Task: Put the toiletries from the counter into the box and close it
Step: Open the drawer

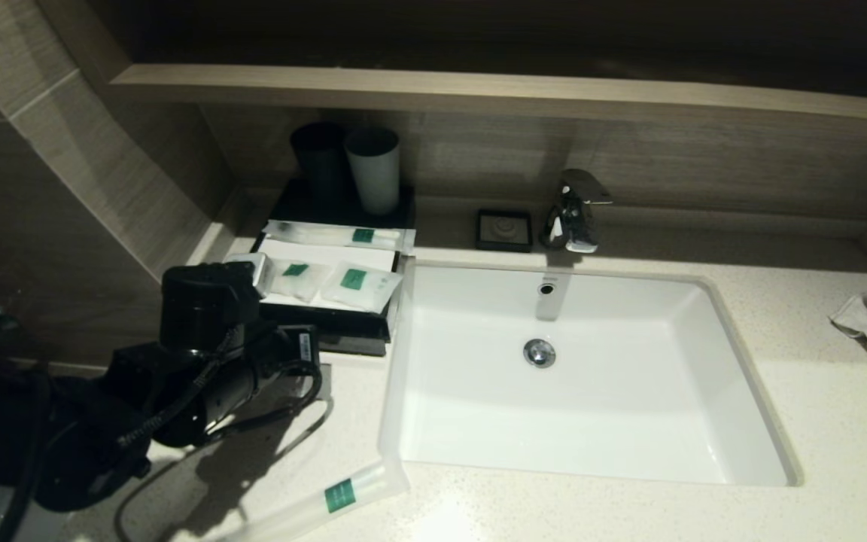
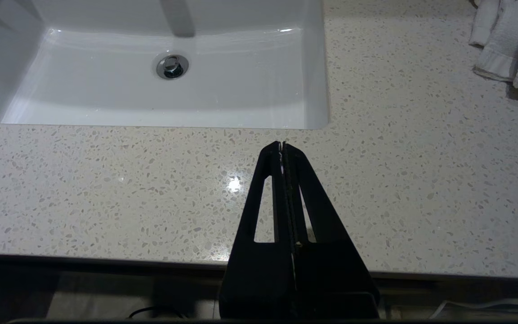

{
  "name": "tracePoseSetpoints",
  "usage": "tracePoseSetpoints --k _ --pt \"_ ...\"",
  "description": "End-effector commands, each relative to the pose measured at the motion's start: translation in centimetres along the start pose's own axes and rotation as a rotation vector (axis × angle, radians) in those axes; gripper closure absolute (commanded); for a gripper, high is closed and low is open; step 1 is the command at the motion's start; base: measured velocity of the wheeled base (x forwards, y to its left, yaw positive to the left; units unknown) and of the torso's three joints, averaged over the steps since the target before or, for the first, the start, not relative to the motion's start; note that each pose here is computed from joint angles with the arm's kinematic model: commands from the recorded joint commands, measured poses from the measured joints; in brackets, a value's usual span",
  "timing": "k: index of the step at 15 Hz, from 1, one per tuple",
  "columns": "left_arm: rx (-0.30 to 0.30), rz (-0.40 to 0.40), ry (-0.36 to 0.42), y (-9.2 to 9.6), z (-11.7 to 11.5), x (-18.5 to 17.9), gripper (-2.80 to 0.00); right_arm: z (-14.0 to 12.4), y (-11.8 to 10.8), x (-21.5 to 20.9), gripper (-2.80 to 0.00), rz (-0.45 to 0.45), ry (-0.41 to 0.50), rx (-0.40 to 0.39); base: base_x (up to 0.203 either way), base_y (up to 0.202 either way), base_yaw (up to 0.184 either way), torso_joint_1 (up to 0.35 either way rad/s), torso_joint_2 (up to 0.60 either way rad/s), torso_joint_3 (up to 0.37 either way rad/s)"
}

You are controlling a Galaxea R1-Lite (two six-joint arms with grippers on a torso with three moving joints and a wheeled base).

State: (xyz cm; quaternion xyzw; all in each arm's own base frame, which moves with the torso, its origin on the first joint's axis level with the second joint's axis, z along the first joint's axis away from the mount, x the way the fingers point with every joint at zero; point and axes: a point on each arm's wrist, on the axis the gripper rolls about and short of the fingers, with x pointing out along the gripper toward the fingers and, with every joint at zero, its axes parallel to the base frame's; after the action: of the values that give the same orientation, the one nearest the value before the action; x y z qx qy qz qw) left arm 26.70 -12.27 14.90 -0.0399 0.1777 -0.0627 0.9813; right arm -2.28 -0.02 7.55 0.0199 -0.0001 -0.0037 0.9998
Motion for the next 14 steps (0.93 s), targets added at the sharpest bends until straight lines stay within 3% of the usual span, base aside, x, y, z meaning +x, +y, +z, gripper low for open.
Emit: tracePoseSetpoints --k 1,14 --pt "-0.001 0.001 0.003 0.0 -0.1 0.1 0.0 0.0 0.0 0.0 0.0 0.0 0.002 0.0 0.0 0.0 0.0 0.0 0.0 0.0" --pt "0.011 0.004 0.025 0.4 -0.4 -1.1 0.0 0.0 0.0 0.0 0.0 0.0 0.002 0.0 0.0 0.0 0.0 0.0 0.0 0.0"
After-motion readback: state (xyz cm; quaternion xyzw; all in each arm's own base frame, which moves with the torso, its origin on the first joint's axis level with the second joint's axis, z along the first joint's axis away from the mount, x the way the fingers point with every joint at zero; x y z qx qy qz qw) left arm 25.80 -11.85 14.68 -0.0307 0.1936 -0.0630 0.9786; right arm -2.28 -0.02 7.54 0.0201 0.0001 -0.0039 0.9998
